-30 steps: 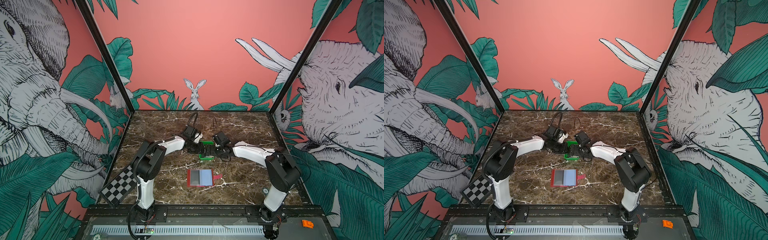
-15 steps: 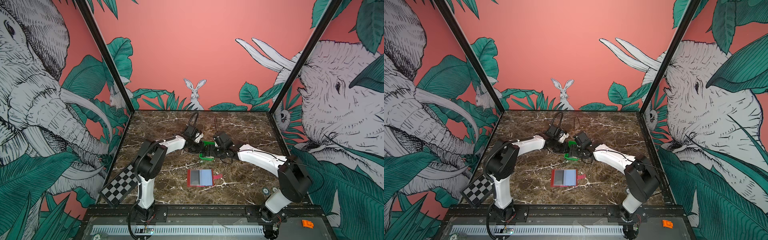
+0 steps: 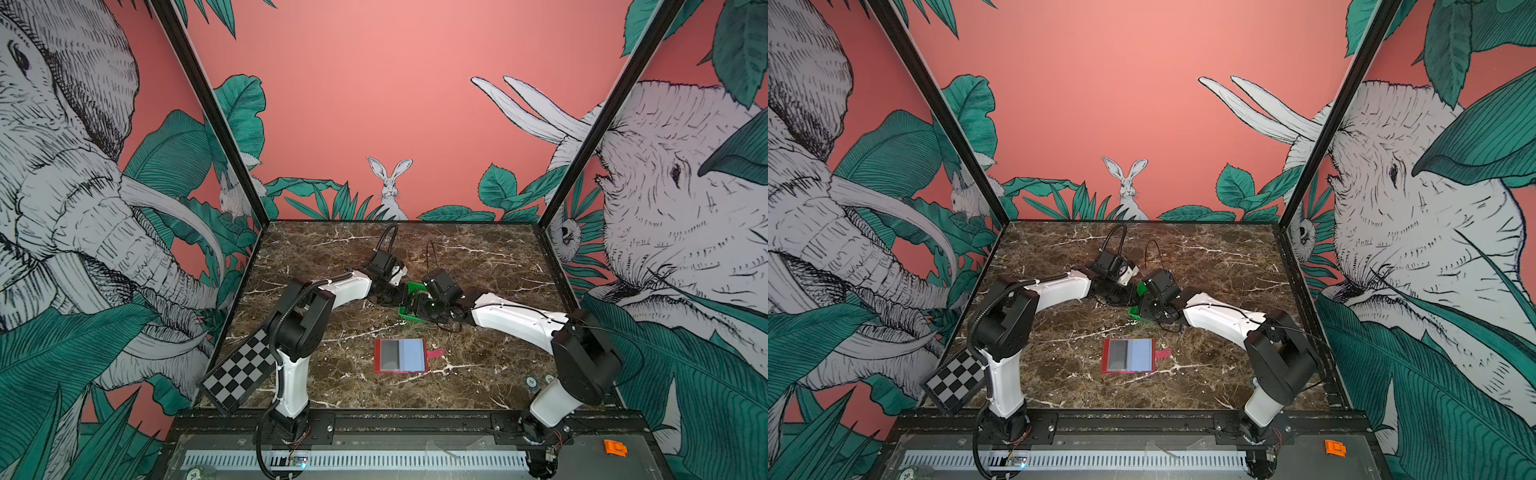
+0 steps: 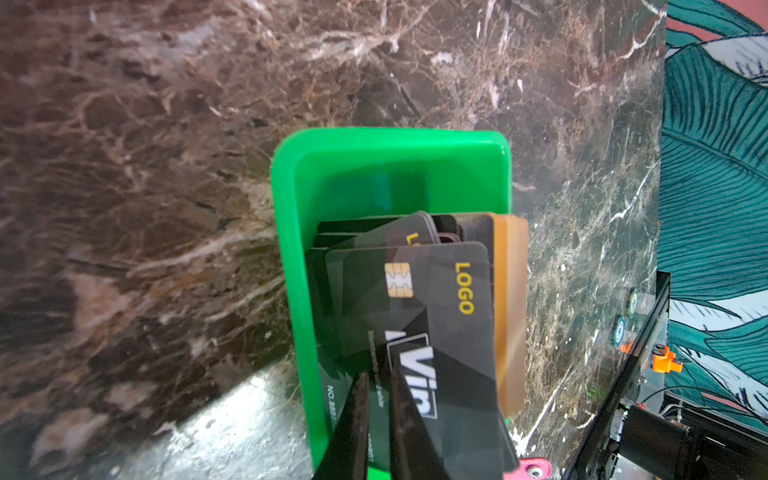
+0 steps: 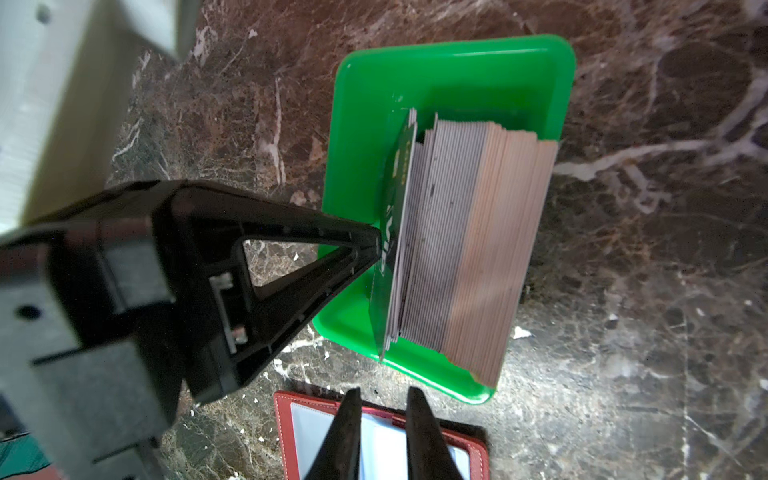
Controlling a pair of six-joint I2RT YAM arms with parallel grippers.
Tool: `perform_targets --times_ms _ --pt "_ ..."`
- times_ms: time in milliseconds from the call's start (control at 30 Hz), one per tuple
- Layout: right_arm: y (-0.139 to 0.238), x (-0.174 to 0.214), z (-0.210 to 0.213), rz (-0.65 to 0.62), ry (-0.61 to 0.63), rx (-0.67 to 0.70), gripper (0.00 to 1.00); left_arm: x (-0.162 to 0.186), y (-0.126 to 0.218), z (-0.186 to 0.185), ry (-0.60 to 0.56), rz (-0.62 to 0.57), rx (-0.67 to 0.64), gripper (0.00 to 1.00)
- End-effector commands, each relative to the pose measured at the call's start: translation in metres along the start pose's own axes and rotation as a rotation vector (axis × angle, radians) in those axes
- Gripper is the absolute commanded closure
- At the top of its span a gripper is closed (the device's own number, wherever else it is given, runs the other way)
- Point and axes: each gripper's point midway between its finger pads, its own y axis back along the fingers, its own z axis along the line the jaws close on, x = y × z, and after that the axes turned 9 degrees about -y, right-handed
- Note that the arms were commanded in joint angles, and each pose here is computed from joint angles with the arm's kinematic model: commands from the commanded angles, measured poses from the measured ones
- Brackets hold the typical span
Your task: Put the credit cards into the card holder
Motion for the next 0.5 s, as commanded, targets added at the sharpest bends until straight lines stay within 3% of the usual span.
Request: perform_targets --times_ms 0,467 --pt "-0.007 -0.001 0.011 0.000 -0.018 -0.030 0.82 0.015 -0.006 0.007 0.024 0.057 -0.033 0.86" --pt "-0.019 0.002 0.011 0.011 -0.042 -0.027 0.88 0.014 -0.004 0.006 0.024 0.053 -0.030 0.86"
